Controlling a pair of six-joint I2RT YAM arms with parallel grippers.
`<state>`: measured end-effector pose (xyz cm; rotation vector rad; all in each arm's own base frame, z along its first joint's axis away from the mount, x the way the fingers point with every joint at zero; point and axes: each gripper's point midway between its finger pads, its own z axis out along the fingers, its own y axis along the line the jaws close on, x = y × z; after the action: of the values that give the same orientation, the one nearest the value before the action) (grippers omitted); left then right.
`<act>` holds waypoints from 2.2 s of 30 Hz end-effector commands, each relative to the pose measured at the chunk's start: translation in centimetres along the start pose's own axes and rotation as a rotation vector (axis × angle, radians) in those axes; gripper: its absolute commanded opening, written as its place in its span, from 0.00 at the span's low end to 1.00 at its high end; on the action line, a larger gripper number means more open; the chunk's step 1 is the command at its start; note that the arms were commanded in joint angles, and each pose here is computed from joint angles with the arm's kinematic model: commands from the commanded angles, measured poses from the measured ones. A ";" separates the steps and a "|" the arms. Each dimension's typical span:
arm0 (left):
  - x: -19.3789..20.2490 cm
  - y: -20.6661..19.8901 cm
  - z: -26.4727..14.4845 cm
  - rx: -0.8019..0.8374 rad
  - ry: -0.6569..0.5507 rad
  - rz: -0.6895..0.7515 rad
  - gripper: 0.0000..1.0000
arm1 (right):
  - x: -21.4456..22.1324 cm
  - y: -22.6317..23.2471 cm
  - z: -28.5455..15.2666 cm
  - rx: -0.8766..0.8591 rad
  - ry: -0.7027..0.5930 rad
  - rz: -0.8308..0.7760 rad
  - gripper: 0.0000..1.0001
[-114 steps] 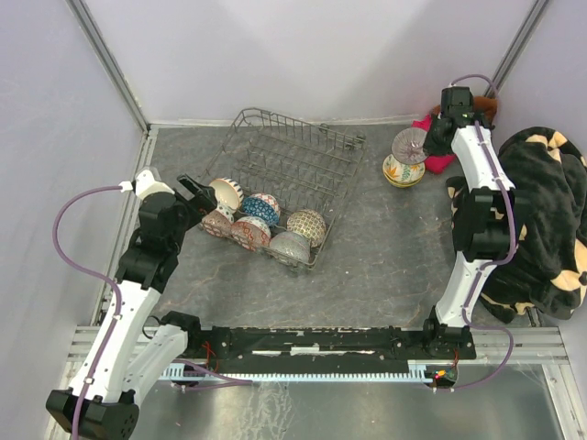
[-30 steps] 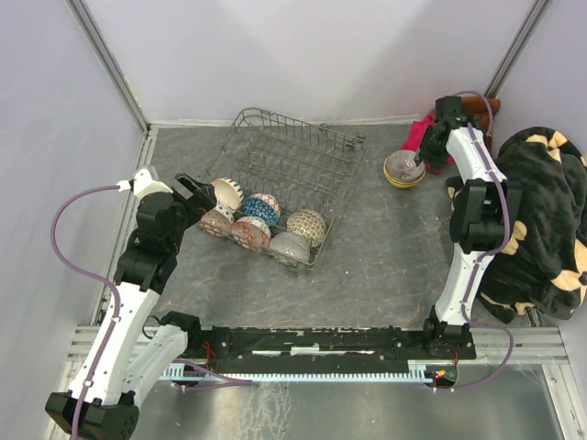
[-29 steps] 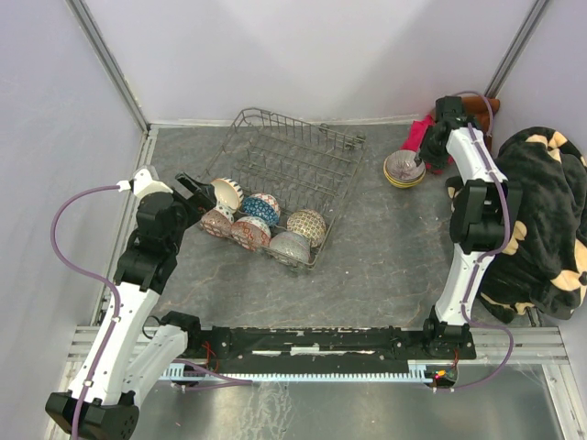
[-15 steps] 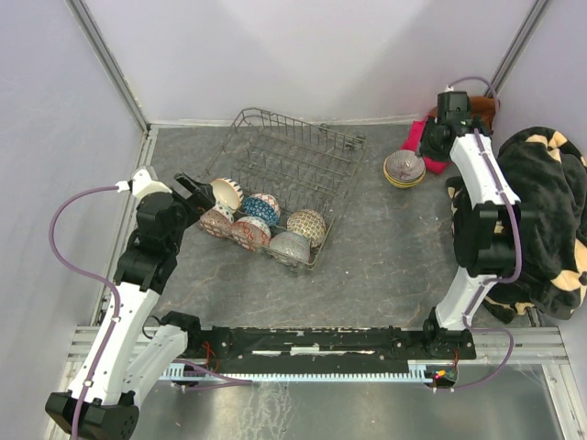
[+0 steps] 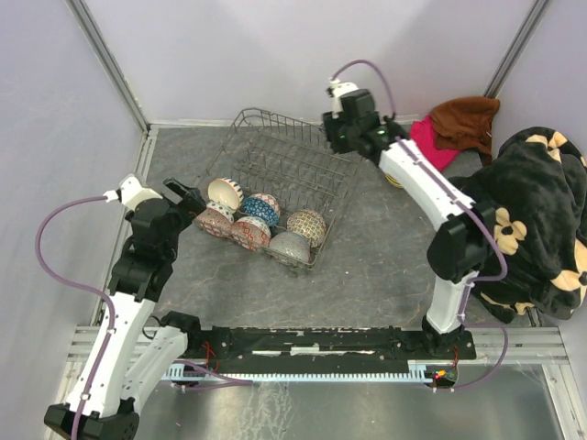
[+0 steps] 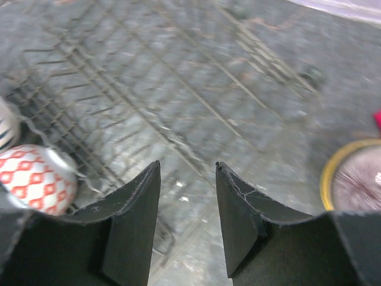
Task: Unload the bowls from the dish rack
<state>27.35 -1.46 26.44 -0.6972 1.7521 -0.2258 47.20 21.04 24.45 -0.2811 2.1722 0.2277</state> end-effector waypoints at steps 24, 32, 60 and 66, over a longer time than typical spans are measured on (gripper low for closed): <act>-5.6 3.7 -5.2 -0.115 -0.227 -0.095 0.99 | 2.1 31.4 4.4 -0.229 -0.251 -0.547 0.64; -6.1 4.2 -6.3 -0.096 -0.268 -0.138 0.99 | 3.7 31.9 6.0 -0.137 -0.267 -0.596 0.60; -6.2 4.6 -6.7 -0.091 -0.287 -0.126 0.99 | 6.3 31.0 10.6 0.022 -0.276 -0.592 0.46; -6.1 4.6 -6.5 -0.094 -0.288 -0.124 0.99 | 6.5 30.8 11.0 0.039 -0.281 -0.591 0.38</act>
<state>20.64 3.97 30.34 -0.8506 1.5010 -0.1176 42.47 52.02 11.75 -0.8930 1.7827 -0.1268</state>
